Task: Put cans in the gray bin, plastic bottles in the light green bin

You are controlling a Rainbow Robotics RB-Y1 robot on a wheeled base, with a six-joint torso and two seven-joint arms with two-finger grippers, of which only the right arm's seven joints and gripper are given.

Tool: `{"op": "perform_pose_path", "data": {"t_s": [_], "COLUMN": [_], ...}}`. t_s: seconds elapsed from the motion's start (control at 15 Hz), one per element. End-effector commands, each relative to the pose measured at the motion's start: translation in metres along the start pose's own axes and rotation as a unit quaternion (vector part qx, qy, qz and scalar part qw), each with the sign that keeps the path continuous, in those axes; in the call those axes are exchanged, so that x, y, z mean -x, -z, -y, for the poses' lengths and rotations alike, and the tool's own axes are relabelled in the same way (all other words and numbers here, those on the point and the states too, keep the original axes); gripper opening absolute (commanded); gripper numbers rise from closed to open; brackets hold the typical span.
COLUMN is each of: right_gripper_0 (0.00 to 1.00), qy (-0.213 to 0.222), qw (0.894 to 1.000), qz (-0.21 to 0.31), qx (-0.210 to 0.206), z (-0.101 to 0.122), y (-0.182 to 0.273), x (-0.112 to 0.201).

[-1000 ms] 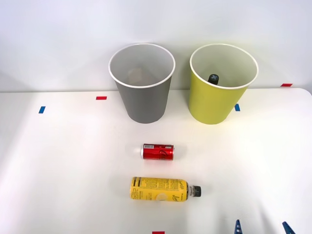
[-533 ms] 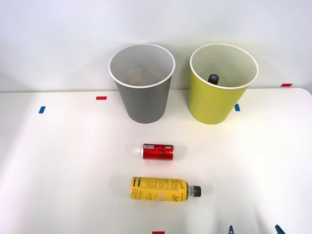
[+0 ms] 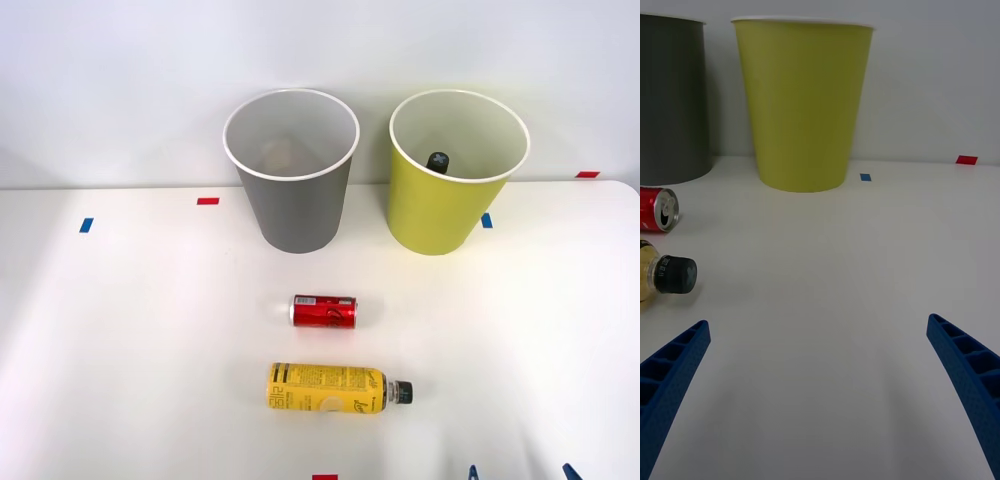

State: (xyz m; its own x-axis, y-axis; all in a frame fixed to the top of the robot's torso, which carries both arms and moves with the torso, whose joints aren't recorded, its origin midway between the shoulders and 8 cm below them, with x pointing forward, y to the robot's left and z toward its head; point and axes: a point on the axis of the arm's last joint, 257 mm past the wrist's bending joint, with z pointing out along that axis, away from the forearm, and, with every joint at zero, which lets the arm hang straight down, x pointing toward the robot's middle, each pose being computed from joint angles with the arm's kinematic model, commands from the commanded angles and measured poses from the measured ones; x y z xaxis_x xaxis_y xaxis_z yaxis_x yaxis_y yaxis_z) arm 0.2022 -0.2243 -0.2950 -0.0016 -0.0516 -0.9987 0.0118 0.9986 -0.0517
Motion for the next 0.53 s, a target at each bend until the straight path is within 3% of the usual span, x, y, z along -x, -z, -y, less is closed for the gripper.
{"op": "perform_pose_path", "data": {"t_s": [0.07, 0.53], "right_gripper_0": [1.00, 1.00], "qy": [0.000, 0.000], "qw": [1.000, 1.000], "qz": [0.000, 0.000], "qx": [0.000, 0.000], "z": [0.0000, 0.0000], "y": [0.0000, 0.0000], "x": [-0.0001, -0.0001]}}
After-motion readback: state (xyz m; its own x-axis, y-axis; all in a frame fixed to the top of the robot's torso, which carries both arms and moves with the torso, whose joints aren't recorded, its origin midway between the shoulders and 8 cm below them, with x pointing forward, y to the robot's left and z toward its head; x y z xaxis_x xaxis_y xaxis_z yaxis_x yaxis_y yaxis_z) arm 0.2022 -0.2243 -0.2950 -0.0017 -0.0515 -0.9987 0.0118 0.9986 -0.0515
